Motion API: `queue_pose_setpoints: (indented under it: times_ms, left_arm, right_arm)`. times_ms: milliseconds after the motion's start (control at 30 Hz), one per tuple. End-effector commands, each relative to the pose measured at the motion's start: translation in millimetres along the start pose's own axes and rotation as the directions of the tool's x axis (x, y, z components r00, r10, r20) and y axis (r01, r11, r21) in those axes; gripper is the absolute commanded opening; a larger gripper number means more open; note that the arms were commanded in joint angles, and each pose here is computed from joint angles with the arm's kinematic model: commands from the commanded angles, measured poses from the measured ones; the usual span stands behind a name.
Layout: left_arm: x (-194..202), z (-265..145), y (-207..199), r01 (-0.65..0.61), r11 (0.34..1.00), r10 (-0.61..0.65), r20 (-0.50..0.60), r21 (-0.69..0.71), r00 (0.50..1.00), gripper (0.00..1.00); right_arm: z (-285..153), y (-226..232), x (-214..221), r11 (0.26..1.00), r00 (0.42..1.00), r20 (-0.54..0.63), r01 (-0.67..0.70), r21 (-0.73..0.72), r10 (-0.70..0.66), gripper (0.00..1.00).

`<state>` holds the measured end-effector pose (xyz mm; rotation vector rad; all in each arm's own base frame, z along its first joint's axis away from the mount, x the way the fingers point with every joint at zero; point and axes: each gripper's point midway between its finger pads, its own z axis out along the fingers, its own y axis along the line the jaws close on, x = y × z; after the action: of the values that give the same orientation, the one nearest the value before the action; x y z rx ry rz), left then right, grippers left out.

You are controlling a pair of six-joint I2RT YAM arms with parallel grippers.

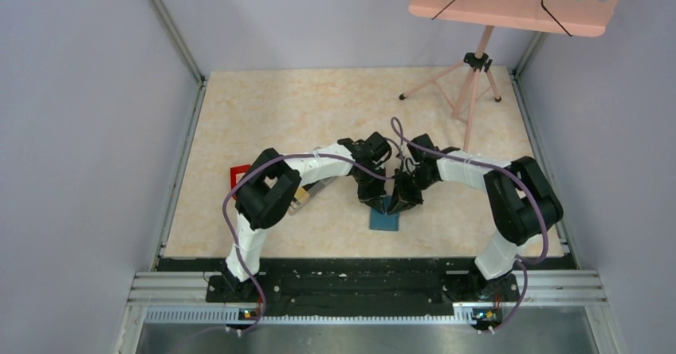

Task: Put the credit cards into the card holder
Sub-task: Close the card holder at the center of the board, then reset both arms

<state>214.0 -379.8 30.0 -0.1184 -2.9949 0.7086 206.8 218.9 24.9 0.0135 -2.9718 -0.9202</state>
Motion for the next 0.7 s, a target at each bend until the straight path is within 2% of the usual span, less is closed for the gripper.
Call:
queue_pose_setpoints:
  times_ms: [0,67,133,200,267,333,400,567,667]
  left_arm:
    - [6,39,53,-0.012,0.982,0.013,0.004,-0.191,1.000,0.00]
    - [0,28,38,-0.032,0.989,0.039,0.042,-0.143,0.998,0.00]
    - [-9,12,20,-0.054,0.995,0.063,0.101,-0.087,0.993,0.07]
    - [-18,-7,3,-0.081,0.996,0.085,0.166,-0.032,0.982,0.17]
    - [-26,-31,-14,-0.107,0.994,0.099,0.239,0.021,0.966,0.32]
    - [-32,-54,-28,-0.126,0.989,0.095,0.305,0.082,0.947,0.46]
    - [-37,-77,-41,-0.142,0.975,0.071,0.362,0.172,0.930,0.54]
    - [-44,-126,-50,-0.141,0.888,-0.072,0.437,0.437,0.897,0.63]
    - [-52,-156,-38,-0.162,0.844,-0.146,0.510,0.511,0.847,0.69]
  right_arm:
    - [25,-39,6,0.979,0.997,0.011,0.067,0.191,-0.071,0.05]
    - [17,-22,0,0.987,0.994,0.045,0.096,0.132,-0.103,0.08]
    - [4,-5,-9,0.987,0.986,0.096,0.129,0.094,-0.137,0.11]
    - [-13,10,-17,0.983,0.972,0.155,0.165,0.077,-0.176,0.28]
    - [-33,22,-26,0.979,0.951,0.232,0.189,0.082,-0.203,0.44]
    - [-50,31,-34,0.976,0.931,0.295,0.202,0.077,-0.215,0.57]
    - [-65,36,-39,0.978,0.916,0.344,0.198,0.060,-0.206,0.69]
    - [-95,35,-50,0.986,0.890,0.432,0.167,-0.016,-0.144,0.85]
    - [-111,29,-54,0.987,0.865,0.487,0.159,-0.037,-0.121,0.94]
